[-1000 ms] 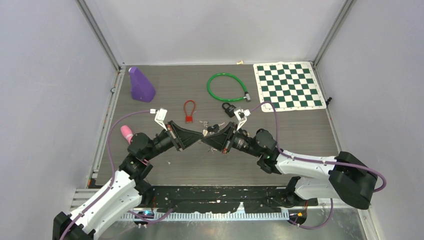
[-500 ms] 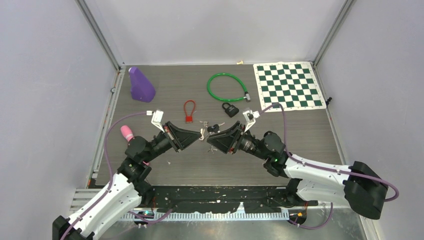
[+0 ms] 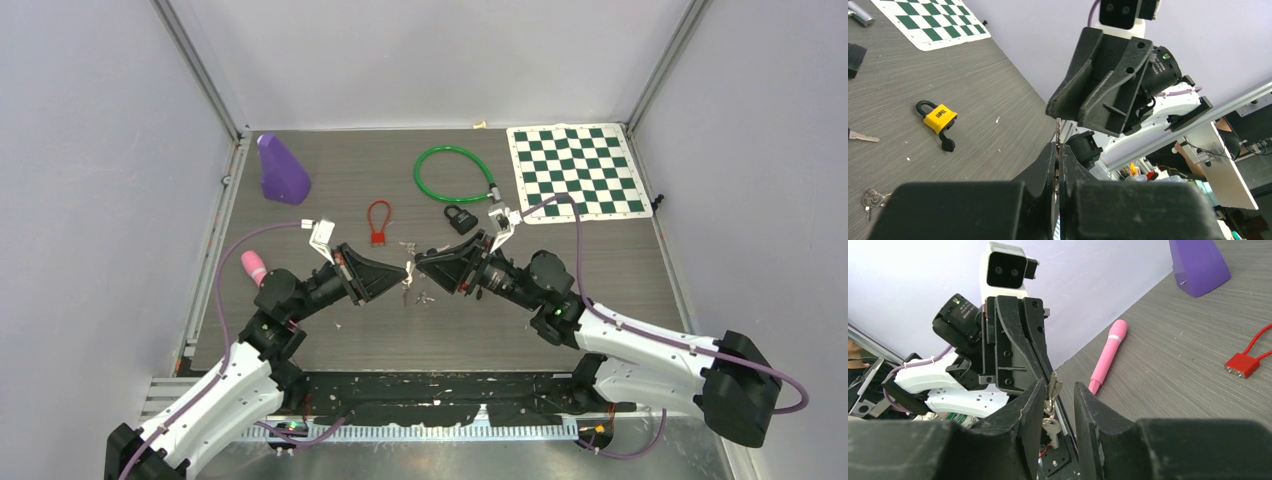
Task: Unlock with the key
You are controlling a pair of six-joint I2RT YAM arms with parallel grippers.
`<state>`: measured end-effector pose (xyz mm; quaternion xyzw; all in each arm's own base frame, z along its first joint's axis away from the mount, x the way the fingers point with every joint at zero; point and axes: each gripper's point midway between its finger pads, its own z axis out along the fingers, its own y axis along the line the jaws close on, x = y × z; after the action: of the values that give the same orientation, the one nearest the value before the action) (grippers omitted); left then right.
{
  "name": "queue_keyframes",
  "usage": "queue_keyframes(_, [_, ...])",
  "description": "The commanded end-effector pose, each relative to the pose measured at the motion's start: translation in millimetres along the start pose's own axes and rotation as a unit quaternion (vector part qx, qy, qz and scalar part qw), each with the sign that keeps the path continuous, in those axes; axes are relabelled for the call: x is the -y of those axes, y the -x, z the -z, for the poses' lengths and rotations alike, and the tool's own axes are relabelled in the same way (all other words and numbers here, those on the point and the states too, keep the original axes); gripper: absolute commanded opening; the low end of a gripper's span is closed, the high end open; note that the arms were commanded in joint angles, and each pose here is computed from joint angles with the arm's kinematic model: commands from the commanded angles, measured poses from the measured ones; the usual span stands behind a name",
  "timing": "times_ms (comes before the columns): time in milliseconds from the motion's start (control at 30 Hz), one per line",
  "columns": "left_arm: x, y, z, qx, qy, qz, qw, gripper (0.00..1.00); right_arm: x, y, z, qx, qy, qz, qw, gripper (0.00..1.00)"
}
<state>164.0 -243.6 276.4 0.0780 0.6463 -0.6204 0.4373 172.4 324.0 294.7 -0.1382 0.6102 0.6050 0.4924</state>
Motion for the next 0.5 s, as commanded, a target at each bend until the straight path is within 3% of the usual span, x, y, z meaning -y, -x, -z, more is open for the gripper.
queue_keyframes(0, [27.8, 12.6, -0.9, 0.013, -0.055, -0.025, 0.998, 0.0, -15.7, 12.5, -12.9, 0.011, 0.035, 0.001, 0.999, 0.34])
queue_keyframes(167, [30.3, 13.2, -0.8, 0.015, -0.063, -0.018, 0.998, 0.0, -19.0, 11.1, -17.9, 0.01, 0.05, -0.01, 0.999, 0.25])
queue_keyframes(333, [29.1, 16.1, -0.5, 0.029, -0.061, -0.008, 0.998, 0.0, -19.0, 10.6, -16.6, 0.013, 0.051, -0.013, 0.999, 0.07])
queue_keyframes(467, [25.1, 20.7, 1.4, 0.051, -0.053, -0.004, 0.997, 0.0, -11.6, 8.4, -11.2, 0.017, 0.033, -0.02, 0.999, 0.05])
